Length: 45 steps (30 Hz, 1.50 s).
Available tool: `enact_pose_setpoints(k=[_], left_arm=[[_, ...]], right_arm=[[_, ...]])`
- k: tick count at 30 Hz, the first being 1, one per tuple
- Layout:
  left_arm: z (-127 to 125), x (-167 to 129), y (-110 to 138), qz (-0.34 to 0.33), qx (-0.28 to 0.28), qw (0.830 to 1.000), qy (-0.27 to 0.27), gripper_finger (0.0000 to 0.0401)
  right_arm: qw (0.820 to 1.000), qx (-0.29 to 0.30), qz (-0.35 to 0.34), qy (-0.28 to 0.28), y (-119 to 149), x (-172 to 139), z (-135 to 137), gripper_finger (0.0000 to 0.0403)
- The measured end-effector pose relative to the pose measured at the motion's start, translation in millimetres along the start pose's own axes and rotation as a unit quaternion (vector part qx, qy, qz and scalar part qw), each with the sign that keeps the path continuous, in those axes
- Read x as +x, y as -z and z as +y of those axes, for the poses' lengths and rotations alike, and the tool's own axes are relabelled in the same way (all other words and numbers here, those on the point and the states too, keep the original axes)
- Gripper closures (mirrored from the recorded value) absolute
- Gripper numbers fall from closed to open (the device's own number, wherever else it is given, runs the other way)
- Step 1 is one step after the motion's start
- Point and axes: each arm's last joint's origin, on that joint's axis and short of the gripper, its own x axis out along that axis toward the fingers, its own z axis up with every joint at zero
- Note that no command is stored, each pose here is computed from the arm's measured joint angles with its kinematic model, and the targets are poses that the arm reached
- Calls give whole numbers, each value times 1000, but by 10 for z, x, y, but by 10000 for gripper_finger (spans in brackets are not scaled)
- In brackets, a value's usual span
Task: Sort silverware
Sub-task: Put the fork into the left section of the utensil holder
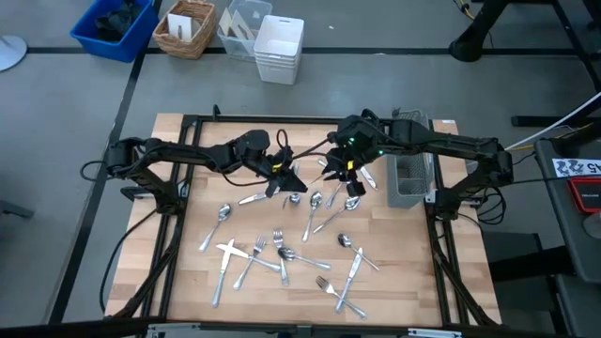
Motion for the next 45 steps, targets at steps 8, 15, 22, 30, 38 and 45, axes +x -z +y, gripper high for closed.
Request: enact_pose_setpoints(k=[8, 15, 22, 30, 38, 45], left_arm=[[3, 0, -2, -3, -3, 1000, -4, 384], [4, 0, -3, -3, -4, 1000, -4, 384], [5, 0, -2, -3, -3, 1000, -5, 384], [2, 1, 1, 0, -2, 1000, -1, 384], [6, 0, 1, -1, -3, 1000, -5, 384], [4, 1, 2, 0, -3, 1000, -3, 384]], right_arm=[[1000, -4, -28, -1, -50, -1, -14, 315], [1000, 10, -16, -2, -33, 86, -40, 315], [1000, 19, 4, -9, -1, 230, -76, 354], [1000, 17, -1, -12, -8, 226, -75, 396], [1000, 17, -4, -12, -14, 240, -82, 381], [1000, 17, -3, -13, -11, 240, -81, 392]])
